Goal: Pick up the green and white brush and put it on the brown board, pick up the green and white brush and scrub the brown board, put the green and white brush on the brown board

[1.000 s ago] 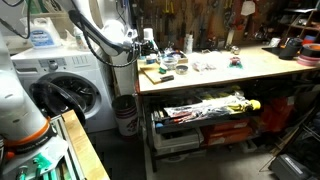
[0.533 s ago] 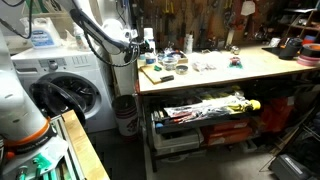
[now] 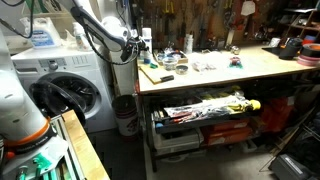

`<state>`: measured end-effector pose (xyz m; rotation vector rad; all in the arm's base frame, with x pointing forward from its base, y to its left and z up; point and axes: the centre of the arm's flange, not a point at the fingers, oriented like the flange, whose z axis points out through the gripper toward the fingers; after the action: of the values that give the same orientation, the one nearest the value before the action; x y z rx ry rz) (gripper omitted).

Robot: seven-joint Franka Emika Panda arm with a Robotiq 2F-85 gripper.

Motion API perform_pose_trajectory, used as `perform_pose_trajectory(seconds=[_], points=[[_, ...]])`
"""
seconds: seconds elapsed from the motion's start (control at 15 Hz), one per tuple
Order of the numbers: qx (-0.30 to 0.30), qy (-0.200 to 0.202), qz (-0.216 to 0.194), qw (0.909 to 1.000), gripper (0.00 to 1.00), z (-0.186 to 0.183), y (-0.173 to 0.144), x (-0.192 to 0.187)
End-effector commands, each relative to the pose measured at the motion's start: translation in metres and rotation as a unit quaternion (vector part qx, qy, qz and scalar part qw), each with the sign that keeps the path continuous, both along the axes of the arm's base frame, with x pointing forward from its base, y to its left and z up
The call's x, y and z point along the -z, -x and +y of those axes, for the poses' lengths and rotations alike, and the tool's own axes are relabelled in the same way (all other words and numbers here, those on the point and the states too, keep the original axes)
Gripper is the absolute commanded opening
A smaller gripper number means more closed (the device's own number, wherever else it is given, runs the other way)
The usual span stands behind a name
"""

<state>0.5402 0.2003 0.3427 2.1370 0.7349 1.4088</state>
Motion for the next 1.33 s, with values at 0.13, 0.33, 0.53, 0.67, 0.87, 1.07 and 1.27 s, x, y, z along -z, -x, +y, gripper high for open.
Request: perform_pose_trajectory(seconds=[0.13,0.33,0.53,0.67,0.87,1.07,1.27], points=[[0.036,0.043,0.040,0.9977,0.05,-0.033,0.025,0.016],[0.058,0.050,0.027,0.9967,0.05,-0.055,0.034,0.026],[0.074,0.044,0.026,0.9959,0.05,-0.067,0.037,0.033],[0.070,0.034,0.039,0.9962,0.05,-0.068,0.036,0.032],[0.073,0.053,0.047,0.9948,0.05,-0.073,0.039,0.028],[0.087,0.100,0.059,0.9895,0.05,-0.084,0.043,0.013],[0.088,0.128,0.092,0.9836,0.05,-0.092,0.036,0.011]])
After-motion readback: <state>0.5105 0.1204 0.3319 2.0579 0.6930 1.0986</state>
